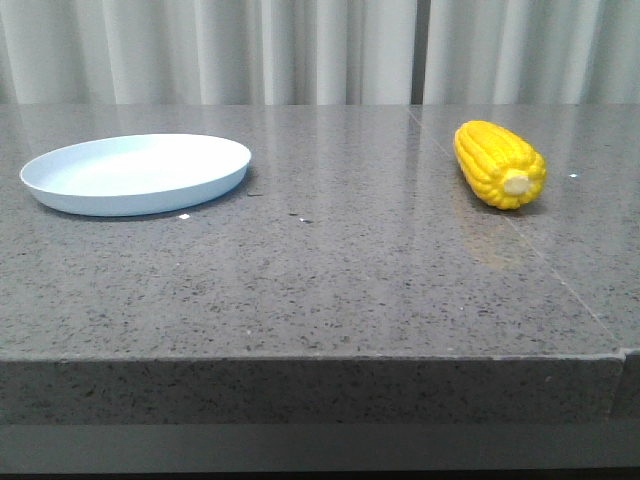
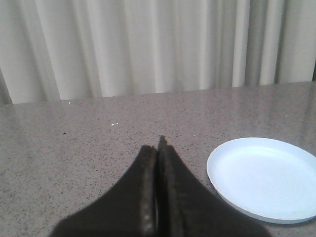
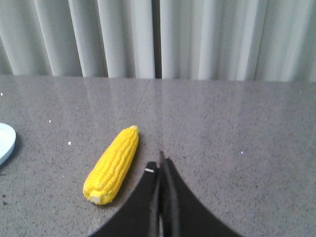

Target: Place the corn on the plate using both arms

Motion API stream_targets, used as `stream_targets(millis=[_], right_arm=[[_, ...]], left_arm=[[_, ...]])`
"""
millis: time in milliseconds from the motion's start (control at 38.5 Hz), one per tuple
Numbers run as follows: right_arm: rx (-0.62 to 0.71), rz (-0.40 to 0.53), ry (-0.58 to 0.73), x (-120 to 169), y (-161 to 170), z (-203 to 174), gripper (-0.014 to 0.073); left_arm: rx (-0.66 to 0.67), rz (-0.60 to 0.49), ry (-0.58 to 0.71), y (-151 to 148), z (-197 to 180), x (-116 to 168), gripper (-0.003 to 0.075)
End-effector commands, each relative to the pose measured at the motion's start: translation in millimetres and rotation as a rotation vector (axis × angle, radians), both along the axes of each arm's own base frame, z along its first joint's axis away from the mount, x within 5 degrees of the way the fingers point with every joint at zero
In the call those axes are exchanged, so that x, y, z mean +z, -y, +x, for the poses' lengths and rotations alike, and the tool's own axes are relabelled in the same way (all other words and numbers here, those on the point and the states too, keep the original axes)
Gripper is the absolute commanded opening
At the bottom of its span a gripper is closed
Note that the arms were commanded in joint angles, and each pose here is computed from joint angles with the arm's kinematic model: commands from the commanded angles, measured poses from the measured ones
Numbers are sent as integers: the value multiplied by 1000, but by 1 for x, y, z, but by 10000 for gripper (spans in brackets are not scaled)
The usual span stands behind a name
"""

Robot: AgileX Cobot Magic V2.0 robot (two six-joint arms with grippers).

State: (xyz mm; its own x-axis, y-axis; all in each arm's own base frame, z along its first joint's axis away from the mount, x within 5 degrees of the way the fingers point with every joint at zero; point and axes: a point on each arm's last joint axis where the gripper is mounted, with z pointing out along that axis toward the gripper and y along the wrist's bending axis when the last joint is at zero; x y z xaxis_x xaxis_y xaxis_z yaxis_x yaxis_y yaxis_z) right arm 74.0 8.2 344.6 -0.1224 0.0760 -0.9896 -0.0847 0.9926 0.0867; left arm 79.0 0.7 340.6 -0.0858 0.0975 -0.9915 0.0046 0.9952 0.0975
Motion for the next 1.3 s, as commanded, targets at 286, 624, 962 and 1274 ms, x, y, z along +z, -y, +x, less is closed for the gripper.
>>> stream_targets(millis=[286,624,962,1274], right_arm=[[-14,5,77,16,1,3,337],[-14,5,74,15,1,3,593],[-13,5,73,15,1,3,593],[-14,5,74,15,1,3,593]], left_arm=[[-6,4,97,1,2,18,229],[-6,4,93,1,2,18,690],[-12,2,136,1,4,22,690],[-29,-120,-200,8,96,43,690]])
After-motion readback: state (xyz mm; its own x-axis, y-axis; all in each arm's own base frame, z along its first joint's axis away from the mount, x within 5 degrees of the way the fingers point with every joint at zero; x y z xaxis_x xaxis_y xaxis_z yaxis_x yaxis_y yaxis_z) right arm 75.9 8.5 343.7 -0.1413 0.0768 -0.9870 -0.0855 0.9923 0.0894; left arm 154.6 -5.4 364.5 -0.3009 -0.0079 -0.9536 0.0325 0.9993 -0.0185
